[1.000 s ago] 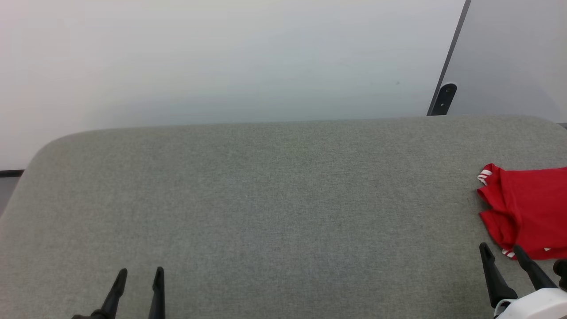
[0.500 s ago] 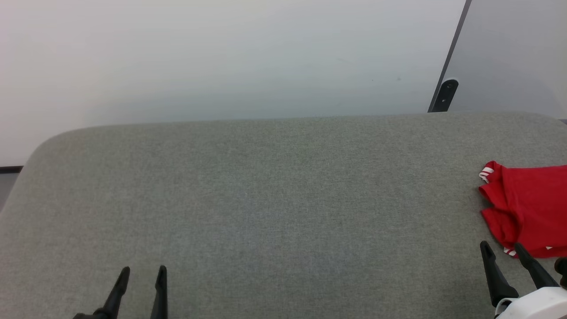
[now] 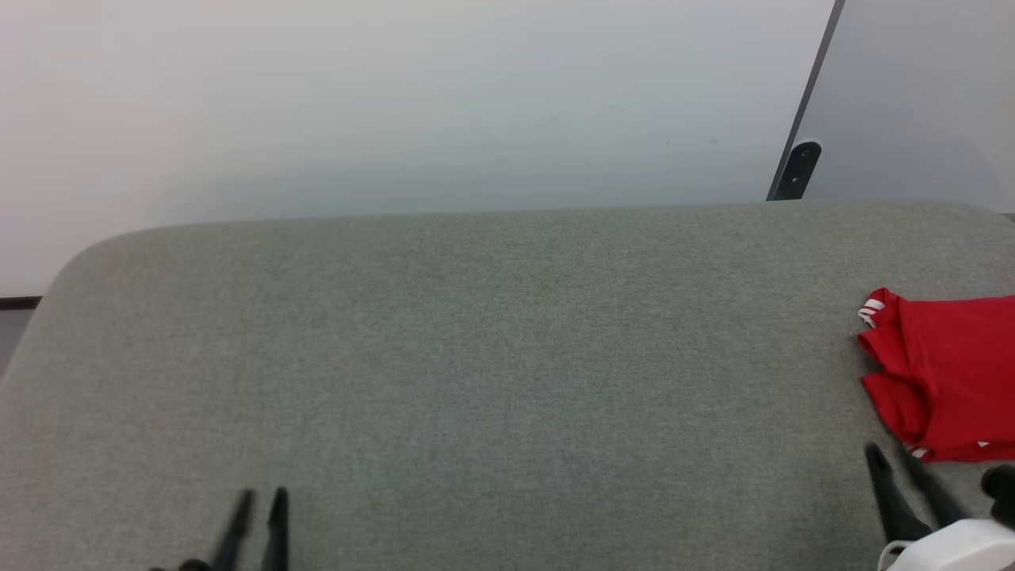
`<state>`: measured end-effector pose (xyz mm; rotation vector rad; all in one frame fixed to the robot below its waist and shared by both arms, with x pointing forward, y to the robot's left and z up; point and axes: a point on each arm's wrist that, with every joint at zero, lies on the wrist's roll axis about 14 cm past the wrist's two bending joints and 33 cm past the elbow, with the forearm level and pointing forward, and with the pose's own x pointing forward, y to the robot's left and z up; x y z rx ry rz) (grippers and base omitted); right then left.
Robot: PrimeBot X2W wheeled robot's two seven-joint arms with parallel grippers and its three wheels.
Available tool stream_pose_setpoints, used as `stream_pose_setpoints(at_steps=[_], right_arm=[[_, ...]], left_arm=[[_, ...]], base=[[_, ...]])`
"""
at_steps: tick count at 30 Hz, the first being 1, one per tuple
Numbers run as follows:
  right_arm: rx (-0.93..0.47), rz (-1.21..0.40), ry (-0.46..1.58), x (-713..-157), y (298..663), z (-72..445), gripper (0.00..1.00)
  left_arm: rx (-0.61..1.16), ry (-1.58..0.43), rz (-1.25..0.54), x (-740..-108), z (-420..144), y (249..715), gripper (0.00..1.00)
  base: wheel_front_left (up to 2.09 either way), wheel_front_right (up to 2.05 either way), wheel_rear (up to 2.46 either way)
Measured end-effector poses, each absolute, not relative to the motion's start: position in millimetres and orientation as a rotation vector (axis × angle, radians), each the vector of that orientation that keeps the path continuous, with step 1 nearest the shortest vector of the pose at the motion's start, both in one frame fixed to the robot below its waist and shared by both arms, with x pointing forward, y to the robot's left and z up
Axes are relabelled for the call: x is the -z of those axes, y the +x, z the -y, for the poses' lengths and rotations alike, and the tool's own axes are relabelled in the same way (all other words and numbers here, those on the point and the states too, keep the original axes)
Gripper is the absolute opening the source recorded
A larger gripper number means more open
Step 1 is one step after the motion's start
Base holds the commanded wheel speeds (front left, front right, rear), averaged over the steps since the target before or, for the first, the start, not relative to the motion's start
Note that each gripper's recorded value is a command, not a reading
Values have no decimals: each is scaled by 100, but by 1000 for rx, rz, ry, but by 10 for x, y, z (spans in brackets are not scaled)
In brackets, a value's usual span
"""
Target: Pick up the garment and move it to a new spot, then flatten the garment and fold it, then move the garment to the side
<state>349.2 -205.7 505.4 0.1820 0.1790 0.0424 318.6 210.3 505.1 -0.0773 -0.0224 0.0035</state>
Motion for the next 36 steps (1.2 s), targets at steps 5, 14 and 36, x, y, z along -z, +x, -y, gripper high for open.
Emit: stream_pose_setpoints(at_steps=[5, 14, 36], right_arm=[[-35, -228, 233, -4889, 3444, 2046, 0], [-41, -212, 400, -4890, 3482, 2003, 0], [-44, -161, 732, -4935, 3585, 1959, 0]], left_arm=[[-18, -137, -26, -4910, -2069, 3156, 0], [-50, -304, -65, -4842, -2113, 3221, 0], [-82, -659, -97, -4803, -2127, 3412, 0]], base=[[0, 0, 0], [0, 0, 0], [0, 0, 0]])
